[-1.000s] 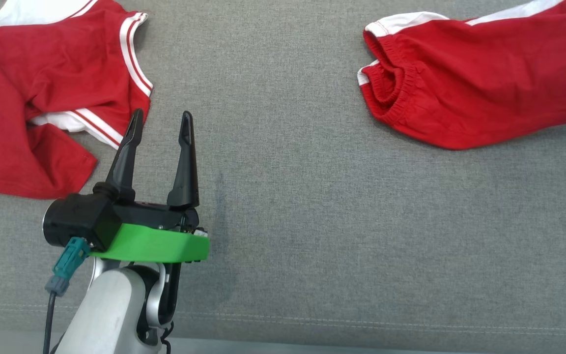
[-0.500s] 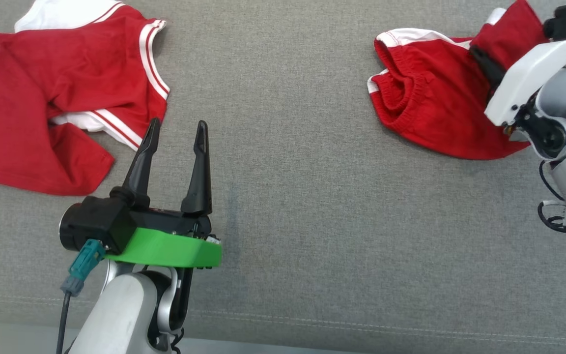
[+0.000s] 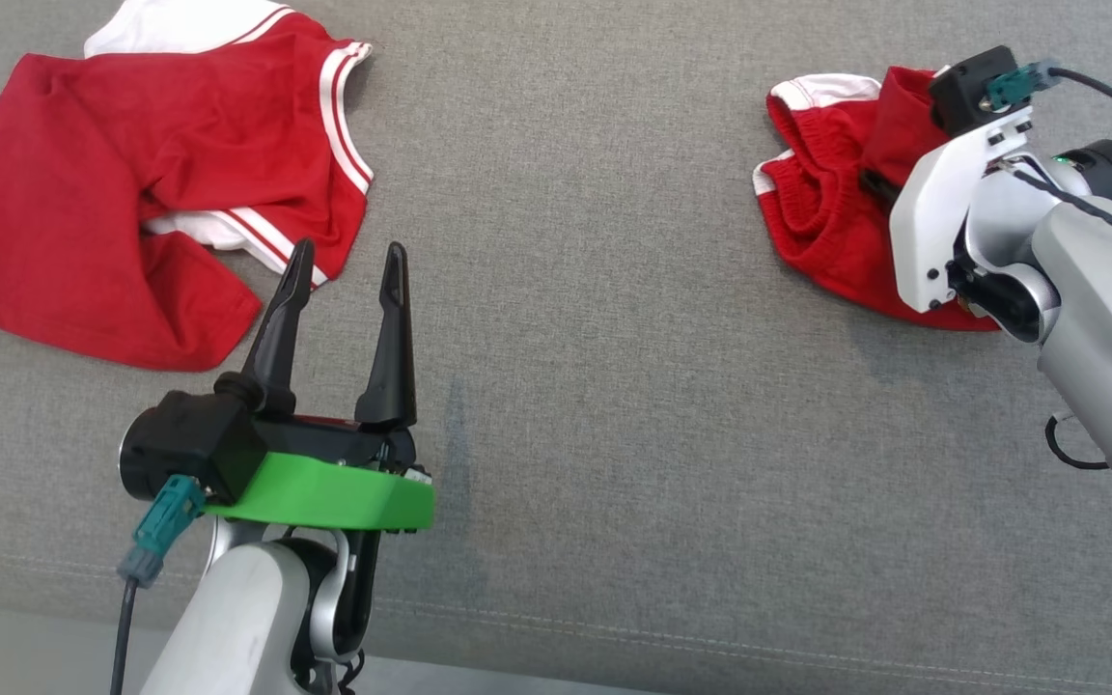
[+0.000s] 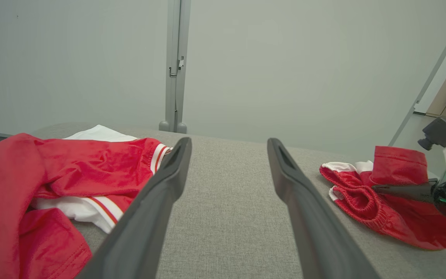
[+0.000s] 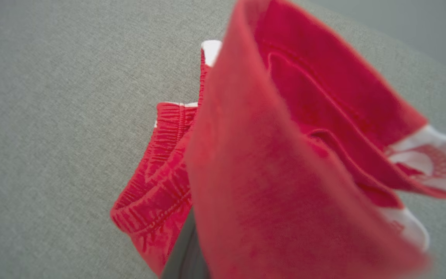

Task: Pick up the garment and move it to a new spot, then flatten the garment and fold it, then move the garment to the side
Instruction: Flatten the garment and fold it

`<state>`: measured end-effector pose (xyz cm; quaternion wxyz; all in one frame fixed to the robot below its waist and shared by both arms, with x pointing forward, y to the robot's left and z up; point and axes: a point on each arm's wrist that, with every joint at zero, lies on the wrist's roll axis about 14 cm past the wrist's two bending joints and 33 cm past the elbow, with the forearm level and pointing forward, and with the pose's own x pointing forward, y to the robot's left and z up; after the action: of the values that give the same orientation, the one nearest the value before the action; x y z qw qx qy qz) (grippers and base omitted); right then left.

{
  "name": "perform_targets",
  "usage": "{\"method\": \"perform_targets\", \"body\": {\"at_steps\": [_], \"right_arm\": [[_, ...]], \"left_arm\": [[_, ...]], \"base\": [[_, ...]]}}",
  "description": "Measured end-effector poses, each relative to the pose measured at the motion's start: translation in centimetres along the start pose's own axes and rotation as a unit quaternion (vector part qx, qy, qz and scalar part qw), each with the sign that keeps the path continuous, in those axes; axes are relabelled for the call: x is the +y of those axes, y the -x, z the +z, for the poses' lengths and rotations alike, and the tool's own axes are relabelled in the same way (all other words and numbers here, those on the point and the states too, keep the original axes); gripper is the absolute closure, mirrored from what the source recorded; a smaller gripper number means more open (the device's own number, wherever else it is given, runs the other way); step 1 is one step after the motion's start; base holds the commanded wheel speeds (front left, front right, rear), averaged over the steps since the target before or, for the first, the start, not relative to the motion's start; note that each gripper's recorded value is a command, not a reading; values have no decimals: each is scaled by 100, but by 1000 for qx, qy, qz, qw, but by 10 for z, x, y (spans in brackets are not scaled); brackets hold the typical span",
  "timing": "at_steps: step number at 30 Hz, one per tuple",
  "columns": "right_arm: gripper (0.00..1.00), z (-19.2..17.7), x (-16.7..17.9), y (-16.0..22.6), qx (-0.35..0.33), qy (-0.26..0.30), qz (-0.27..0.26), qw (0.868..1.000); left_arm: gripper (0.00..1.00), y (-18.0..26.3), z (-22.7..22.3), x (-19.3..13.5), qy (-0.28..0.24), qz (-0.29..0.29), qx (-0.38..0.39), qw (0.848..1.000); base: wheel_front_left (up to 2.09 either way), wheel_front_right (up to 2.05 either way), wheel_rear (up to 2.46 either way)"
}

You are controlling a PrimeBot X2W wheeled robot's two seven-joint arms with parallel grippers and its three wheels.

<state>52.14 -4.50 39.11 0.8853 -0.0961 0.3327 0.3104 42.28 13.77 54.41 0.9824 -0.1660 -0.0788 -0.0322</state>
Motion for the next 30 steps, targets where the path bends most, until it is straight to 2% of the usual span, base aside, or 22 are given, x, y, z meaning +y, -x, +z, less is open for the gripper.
{"method": "perform_targets", "body": {"at_steps": [2,3,4,5,6,7,22,30], "right_arm": [[100,-4,1,0,16,47,-3,999],[82,-6,0,1,24,74,-7,997],[69,-7,0,2,28,98,-8,995],[53,-7,0,2,32,116,-9,993],[11,-6,1,3,33,125,-10,992],[0,-6,2,4,32,127,-9,991],[0,8,24,22,-3,153,8,988],[0,23,43,34,-58,143,32,987]], "left_arm": [[0,2,-1,1,1,2,2,1000],[0,2,-2,1,2,3,3,1000],[0,3,-2,2,2,5,3,1000],[0,3,-1,3,2,7,2,1000],[0,2,-1,4,2,8,1,1000],[0,2,0,4,2,7,0,1000],[0,-3,-5,-16,18,-20,3,1000],[0,-3,-6,-21,21,-27,4,999]], "base": [[0,0,0],[0,0,0],[0,0,0],[0,0,0],[0,0,0],[0,0,0],[0,0,0],[0,0,0]]}}
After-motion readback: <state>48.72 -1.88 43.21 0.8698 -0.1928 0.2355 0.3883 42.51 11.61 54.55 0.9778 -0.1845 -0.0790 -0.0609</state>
